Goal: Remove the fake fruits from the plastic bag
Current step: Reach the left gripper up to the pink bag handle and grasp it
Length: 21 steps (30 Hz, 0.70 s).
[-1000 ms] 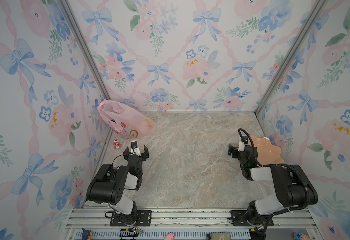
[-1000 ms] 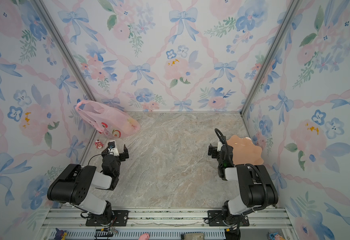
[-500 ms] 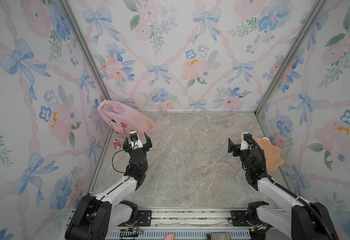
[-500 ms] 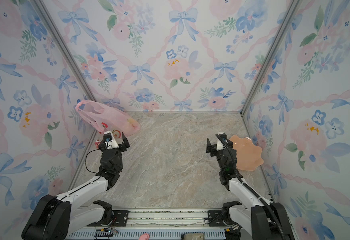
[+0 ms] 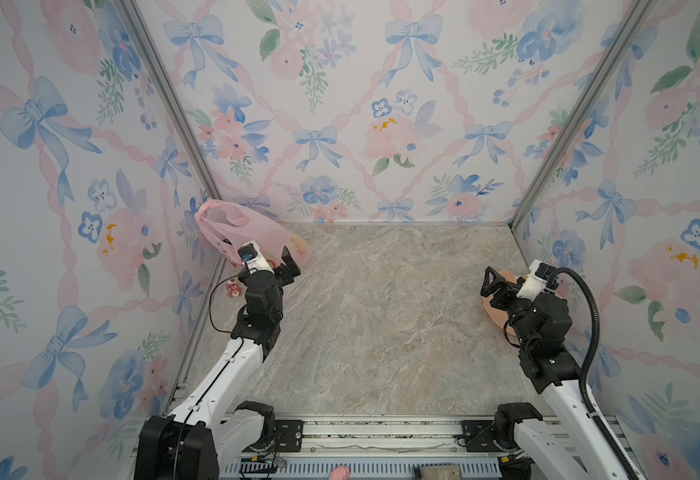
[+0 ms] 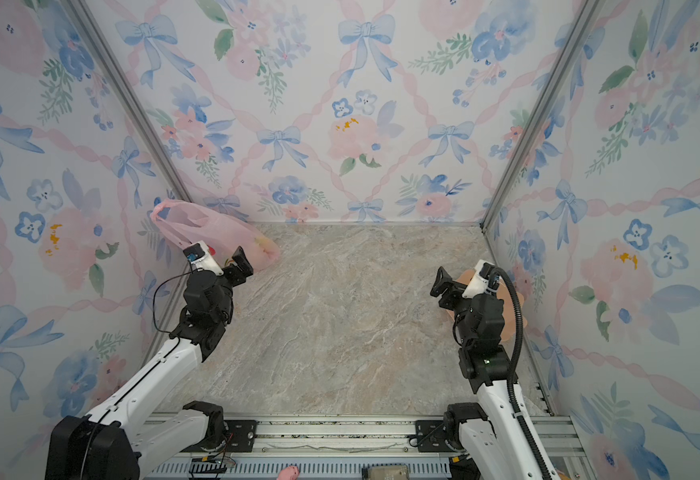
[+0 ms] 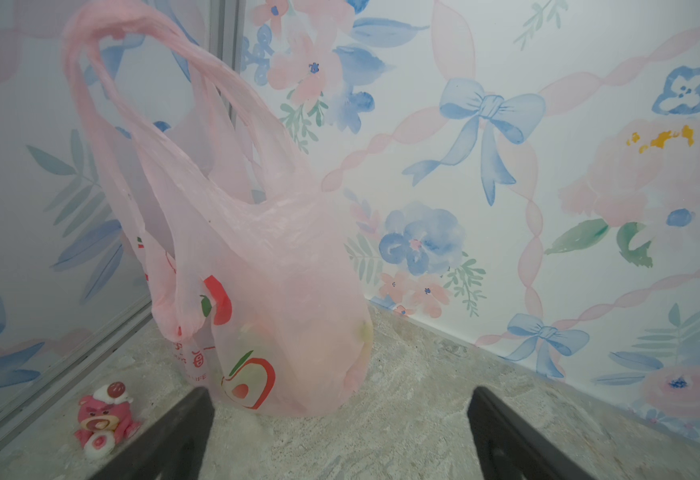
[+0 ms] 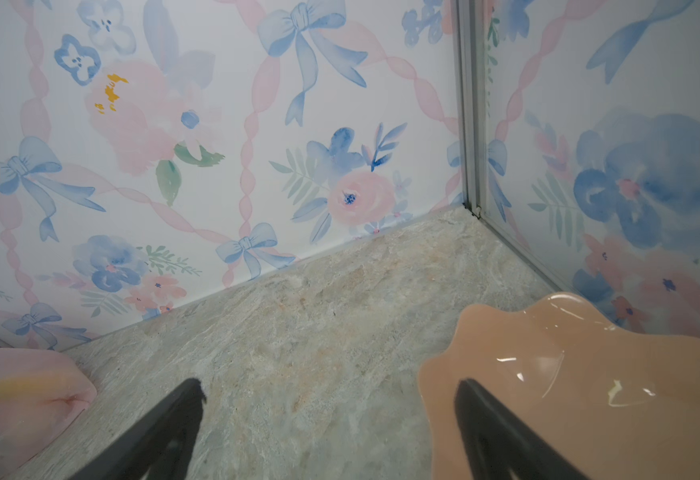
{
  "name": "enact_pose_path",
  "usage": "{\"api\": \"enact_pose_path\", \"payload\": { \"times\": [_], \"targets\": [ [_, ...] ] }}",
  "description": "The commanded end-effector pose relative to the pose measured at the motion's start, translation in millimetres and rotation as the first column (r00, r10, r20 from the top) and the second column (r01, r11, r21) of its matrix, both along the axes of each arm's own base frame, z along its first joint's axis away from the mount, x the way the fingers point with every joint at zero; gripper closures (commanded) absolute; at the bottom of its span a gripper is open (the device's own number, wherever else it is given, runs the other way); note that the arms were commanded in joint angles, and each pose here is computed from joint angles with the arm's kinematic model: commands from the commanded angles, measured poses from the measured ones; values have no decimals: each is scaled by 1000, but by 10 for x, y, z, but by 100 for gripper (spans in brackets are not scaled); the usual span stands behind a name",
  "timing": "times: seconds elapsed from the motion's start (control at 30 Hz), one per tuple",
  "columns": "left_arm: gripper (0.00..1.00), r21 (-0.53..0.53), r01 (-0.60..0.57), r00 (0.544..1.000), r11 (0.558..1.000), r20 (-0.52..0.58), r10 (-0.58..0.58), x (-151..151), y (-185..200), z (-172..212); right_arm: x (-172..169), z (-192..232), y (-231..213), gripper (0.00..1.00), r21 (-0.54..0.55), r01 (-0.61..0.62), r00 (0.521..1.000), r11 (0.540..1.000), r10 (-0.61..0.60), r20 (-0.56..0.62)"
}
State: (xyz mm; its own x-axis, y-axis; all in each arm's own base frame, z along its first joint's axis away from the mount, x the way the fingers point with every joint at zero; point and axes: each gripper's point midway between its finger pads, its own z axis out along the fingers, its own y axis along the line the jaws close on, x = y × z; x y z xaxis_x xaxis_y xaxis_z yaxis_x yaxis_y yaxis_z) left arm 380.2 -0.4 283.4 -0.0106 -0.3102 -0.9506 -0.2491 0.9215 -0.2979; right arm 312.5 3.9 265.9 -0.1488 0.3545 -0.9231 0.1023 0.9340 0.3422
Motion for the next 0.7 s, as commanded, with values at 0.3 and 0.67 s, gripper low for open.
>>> {"api": "enact_pose_path", "payload": {
  "times": [0.3,0.67],
  "targets": [
    [2,-81,-167,976,983,-152,154,633,788,-60,152,-351,340,3,121,-136,978,983,153,-142],
    [4,-184,-164,974,969,-187,129,1253,1115,-232,179,-386,555,2,32,-196,963,980,199,-181]
  ]
}}
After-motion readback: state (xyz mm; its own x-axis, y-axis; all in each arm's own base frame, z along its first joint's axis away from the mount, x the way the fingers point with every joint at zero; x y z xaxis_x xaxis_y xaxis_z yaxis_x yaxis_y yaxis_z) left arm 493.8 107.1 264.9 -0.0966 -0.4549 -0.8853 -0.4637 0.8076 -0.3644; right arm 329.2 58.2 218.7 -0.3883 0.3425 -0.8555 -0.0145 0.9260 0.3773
